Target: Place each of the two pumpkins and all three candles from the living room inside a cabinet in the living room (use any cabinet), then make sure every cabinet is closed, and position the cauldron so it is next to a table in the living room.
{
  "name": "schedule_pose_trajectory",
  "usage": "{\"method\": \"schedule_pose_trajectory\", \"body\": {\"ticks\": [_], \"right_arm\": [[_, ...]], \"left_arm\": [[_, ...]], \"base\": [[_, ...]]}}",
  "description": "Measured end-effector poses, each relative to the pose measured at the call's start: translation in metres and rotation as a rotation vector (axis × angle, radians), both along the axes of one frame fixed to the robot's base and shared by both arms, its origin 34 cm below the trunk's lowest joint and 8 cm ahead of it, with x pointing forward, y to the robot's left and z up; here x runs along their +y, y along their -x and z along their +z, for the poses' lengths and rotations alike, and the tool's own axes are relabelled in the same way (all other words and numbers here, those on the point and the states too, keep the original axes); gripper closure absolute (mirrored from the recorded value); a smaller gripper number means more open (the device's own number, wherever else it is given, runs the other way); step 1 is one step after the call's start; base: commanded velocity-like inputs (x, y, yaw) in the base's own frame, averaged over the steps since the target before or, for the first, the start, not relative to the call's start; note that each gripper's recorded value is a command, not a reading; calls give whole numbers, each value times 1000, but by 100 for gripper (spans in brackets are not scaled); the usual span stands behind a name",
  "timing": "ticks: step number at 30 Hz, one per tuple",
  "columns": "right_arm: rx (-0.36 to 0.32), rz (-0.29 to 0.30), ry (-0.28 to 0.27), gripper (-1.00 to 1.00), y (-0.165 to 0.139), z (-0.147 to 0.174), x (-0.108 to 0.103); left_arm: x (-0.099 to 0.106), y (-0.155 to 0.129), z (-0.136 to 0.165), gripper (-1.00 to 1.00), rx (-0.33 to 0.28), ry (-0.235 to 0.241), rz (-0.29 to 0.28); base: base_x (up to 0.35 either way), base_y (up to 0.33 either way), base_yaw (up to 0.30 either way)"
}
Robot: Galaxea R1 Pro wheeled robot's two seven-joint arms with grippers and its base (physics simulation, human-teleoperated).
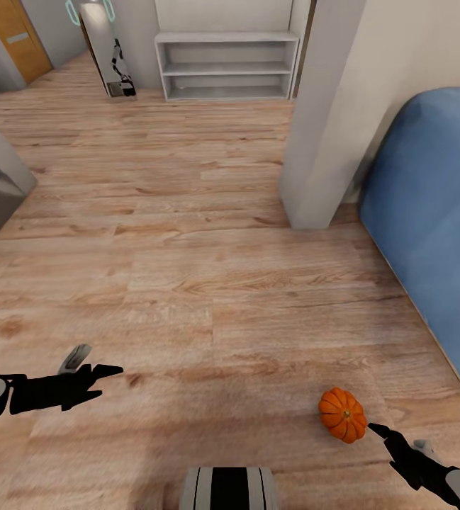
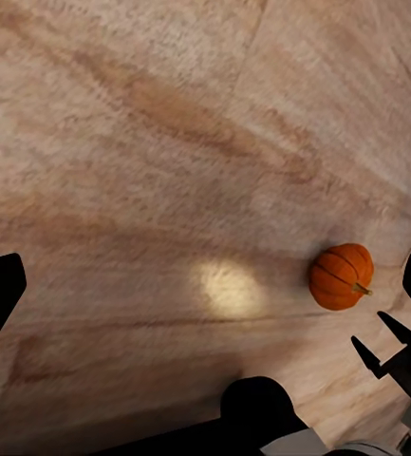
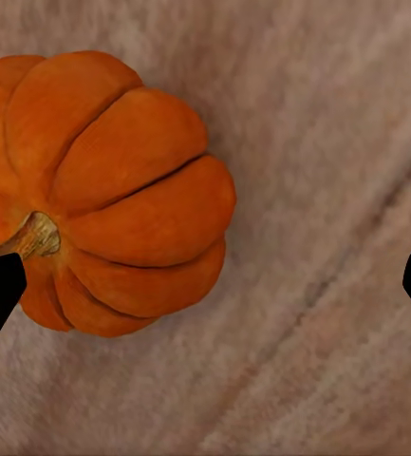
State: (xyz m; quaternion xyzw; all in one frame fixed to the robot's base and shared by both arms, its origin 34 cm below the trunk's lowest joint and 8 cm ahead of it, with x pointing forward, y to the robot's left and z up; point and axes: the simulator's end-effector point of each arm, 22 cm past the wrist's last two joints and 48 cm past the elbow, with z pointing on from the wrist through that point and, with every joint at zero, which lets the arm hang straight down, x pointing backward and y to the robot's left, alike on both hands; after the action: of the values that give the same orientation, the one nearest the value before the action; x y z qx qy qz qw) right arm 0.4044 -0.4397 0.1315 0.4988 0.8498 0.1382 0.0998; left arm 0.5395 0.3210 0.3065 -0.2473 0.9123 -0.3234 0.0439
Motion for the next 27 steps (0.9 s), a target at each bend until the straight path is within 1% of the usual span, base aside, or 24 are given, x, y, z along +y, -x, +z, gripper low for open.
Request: {"method": "schedule_pose_trajectory", "body": {"ticks": [12, 19, 24, 27], "right_arm": [[0, 0, 0, -100, 0, 0, 0], [1, 1, 2, -100, 1, 0, -1], [2, 3, 7, -100, 1, 0, -2], [19, 3, 11, -100, 7, -5, -2]], "left_arm": [[-1, 1, 0, -100, 1, 1, -2], [-2, 2, -1, -100, 4, 1, -2], [-7, 3, -2, -100, 7, 11, -4], [-11, 8, -10, -100, 24, 13, -13]], "base": [[54, 53, 0], [10, 10, 0], [0, 0, 0], [0, 0, 0]]}}
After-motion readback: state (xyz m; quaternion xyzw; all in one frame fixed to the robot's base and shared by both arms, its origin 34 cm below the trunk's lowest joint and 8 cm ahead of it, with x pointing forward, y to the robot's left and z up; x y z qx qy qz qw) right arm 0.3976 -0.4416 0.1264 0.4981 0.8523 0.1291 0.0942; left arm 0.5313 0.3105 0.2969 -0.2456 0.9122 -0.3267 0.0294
